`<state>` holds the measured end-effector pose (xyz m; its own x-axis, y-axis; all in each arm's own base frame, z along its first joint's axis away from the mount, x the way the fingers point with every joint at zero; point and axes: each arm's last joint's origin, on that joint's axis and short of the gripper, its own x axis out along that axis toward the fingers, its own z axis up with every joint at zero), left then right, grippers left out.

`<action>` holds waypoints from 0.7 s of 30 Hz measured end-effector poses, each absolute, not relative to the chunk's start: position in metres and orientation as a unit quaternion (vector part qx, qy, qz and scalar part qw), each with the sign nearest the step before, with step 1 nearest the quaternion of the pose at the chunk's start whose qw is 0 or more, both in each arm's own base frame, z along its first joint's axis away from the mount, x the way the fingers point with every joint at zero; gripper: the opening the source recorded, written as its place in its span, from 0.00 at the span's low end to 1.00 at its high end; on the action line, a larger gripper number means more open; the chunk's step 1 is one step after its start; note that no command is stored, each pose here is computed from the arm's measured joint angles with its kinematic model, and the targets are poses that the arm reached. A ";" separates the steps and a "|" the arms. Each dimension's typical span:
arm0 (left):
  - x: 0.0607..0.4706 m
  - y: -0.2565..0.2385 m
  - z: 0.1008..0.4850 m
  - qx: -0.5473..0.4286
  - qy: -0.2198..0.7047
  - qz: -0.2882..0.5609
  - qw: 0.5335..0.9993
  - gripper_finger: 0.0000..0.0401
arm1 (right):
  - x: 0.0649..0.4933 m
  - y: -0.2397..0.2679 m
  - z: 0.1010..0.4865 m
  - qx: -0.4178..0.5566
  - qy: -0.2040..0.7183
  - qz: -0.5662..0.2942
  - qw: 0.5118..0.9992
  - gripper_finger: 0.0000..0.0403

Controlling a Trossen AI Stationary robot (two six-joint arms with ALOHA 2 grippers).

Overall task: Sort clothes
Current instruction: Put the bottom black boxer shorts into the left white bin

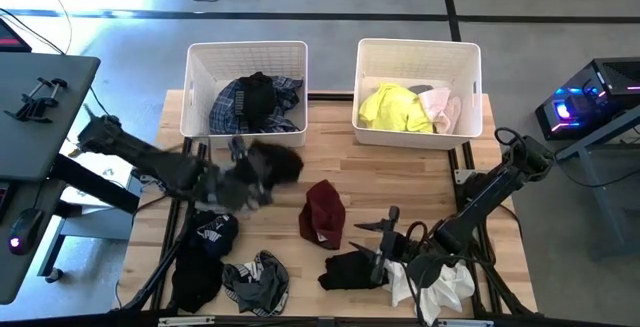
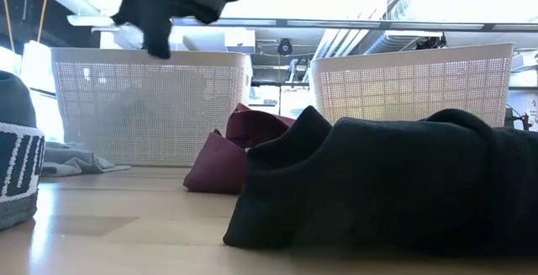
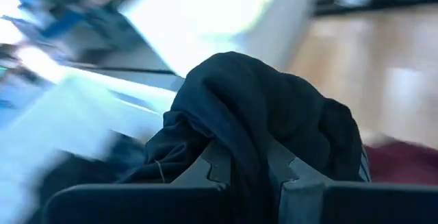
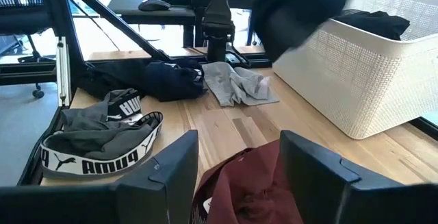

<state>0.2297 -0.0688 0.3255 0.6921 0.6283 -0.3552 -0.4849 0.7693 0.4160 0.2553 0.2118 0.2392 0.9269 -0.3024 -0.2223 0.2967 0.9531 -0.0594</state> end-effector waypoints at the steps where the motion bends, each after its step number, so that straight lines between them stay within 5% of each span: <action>1: 0.231 -0.060 0.334 0.155 0.237 0.325 0.902 0.03 | 0.256 0.211 0.239 -0.012 0.115 -0.153 0.981 0.48; 10: 0.244 0.038 0.372 0.206 0.233 0.445 0.840 0.04 | 0.260 0.206 0.239 -0.008 0.115 -0.164 0.980 0.48; 21: 0.240 0.142 0.329 0.150 0.368 0.491 0.775 0.04 | 0.260 0.206 0.239 -0.008 0.115 -0.163 0.980 0.48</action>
<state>0.2400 0.1422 0.3291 0.2471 0.8713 -0.4239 -0.6510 0.4734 0.5934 0.2599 0.2062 0.2393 0.9204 -0.3217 -0.2221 0.3178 0.9466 -0.0539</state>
